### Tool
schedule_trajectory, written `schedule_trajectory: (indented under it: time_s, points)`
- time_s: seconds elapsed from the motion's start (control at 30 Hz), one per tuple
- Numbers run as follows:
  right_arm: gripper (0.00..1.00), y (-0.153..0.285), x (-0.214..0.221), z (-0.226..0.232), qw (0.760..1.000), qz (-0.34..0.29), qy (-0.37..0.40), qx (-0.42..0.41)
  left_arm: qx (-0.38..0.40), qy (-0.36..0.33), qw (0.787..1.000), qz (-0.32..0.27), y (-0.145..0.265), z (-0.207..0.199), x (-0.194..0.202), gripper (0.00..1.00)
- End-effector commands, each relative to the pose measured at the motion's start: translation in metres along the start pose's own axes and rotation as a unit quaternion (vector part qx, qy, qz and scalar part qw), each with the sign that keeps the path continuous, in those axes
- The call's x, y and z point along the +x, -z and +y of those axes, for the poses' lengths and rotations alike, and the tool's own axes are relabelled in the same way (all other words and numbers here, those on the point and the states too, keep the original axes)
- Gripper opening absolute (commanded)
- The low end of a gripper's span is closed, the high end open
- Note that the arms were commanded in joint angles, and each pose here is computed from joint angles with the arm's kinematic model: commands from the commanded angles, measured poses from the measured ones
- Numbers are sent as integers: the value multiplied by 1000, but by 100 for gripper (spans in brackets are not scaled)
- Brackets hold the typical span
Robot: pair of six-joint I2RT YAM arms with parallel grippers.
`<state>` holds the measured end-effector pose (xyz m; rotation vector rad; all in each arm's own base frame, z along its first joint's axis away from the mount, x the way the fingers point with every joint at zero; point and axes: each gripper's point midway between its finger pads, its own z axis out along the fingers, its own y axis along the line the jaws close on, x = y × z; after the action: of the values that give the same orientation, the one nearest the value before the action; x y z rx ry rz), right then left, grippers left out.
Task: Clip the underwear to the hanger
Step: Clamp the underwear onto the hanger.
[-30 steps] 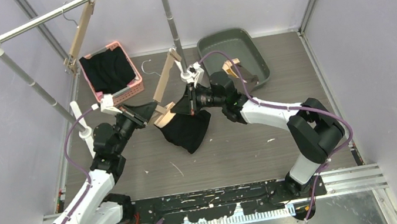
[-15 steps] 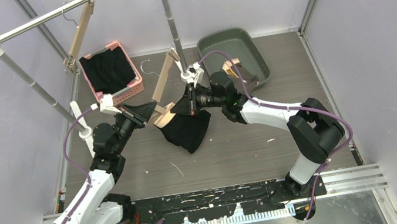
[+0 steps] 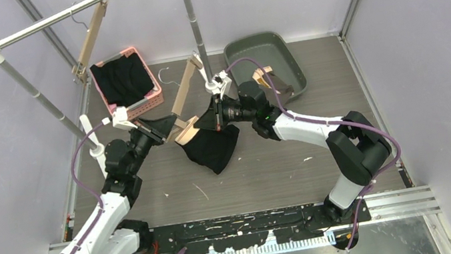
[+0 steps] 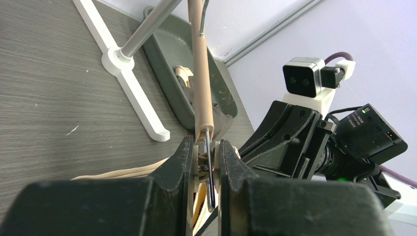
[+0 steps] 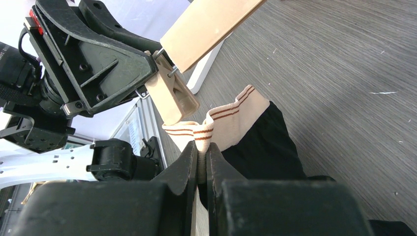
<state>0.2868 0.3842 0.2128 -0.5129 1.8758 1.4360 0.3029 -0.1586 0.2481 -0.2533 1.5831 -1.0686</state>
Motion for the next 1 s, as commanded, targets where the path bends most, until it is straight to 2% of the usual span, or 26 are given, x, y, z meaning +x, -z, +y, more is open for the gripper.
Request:
schedule_trajectory:
  time_s: [0.0,0.97]
  points:
    - [1,-1,-32,29,998,-35,43,-38,45,-16,998,-33,2,-23,-19,0]
    - [1,-5,-36,29,997,-39,48,-42,75,-22,997,-22,10,-28,-8,0]
